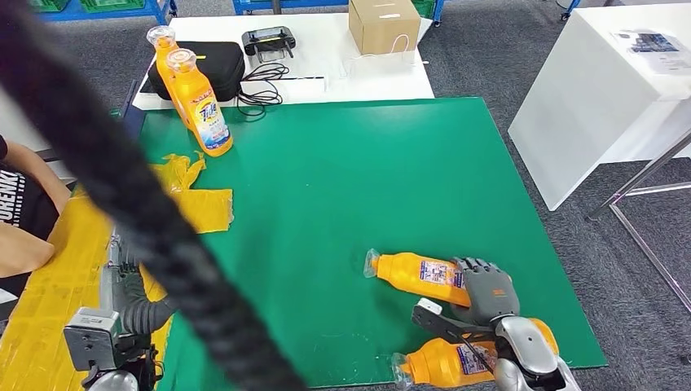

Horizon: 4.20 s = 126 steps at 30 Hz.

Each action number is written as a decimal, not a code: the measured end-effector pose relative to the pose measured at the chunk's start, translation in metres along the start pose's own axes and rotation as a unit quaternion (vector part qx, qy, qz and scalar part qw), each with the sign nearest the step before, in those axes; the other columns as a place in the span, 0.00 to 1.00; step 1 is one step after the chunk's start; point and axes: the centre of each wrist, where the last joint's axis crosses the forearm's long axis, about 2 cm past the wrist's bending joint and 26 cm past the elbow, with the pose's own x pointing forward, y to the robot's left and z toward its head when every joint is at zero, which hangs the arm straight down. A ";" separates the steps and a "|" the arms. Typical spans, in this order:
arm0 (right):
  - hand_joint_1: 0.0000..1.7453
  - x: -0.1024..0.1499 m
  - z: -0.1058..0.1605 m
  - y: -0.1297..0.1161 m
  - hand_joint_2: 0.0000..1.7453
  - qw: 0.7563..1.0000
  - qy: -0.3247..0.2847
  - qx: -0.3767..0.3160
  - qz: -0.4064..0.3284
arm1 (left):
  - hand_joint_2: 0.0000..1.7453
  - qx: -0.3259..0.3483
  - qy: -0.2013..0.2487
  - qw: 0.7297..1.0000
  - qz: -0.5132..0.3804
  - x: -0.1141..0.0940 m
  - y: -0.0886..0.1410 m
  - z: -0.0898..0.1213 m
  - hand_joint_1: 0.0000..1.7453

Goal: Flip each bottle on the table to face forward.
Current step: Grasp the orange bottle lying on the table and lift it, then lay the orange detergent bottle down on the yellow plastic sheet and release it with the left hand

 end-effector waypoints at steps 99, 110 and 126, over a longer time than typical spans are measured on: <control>0.00 0.268 -0.065 -0.014 1.00 0.863 -0.339 -0.110 -0.357 | 1.00 -0.170 -0.020 0.967 0.188 0.011 -0.084 -0.086 1.00; 0.00 0.222 -0.051 -0.039 1.00 0.882 -0.321 -0.161 -0.306 | 1.00 -0.093 -0.068 0.949 -0.292 -0.012 -0.016 -0.119 1.00; 0.00 0.164 -0.031 -0.062 1.00 0.889 -0.381 -0.108 -0.231 | 1.00 -0.248 0.028 0.779 -0.576 -0.097 0.027 -0.066 1.00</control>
